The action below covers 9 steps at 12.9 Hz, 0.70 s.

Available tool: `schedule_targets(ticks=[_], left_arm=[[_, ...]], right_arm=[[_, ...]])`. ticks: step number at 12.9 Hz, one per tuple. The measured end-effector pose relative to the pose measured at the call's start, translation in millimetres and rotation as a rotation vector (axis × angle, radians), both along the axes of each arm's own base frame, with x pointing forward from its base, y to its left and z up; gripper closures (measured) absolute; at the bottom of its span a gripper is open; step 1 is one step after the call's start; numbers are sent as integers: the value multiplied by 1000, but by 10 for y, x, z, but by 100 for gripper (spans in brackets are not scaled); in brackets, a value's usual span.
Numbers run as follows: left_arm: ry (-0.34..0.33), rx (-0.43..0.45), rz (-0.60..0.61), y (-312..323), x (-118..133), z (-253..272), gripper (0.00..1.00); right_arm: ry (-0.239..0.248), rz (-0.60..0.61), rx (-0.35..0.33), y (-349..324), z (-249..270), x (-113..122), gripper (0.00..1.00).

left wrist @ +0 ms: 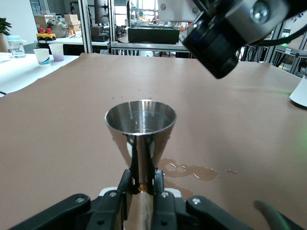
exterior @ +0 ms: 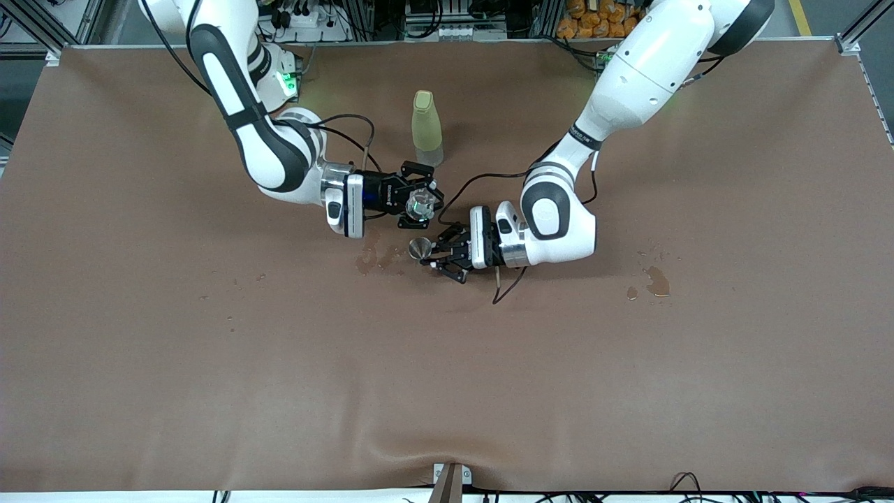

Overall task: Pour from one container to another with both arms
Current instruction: 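Tilt the beaker rim over the jigger with the right gripper, then pour liquid from the beaker into the held jigger, right gripper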

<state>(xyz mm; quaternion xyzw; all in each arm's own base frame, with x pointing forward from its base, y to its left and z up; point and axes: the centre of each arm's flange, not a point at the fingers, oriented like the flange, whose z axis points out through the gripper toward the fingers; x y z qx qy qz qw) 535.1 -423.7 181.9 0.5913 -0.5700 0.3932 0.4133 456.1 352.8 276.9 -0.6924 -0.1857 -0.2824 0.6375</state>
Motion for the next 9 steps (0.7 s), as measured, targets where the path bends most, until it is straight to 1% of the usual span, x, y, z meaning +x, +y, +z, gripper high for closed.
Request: schedule_targets(ticks=[2, 5, 9], left_arm=[[1, 0, 0, 1, -2, -3, 79], [1, 1, -1, -1, -6, -6, 79], [2, 2, -3, -9, -20, -12, 79]], right_arm=[[13, -2, -2, -10, -30, 4, 85], [47, -5, -3, -18, -80, 8, 85], [65, -7, 2, -11, -72, 20, 85]])
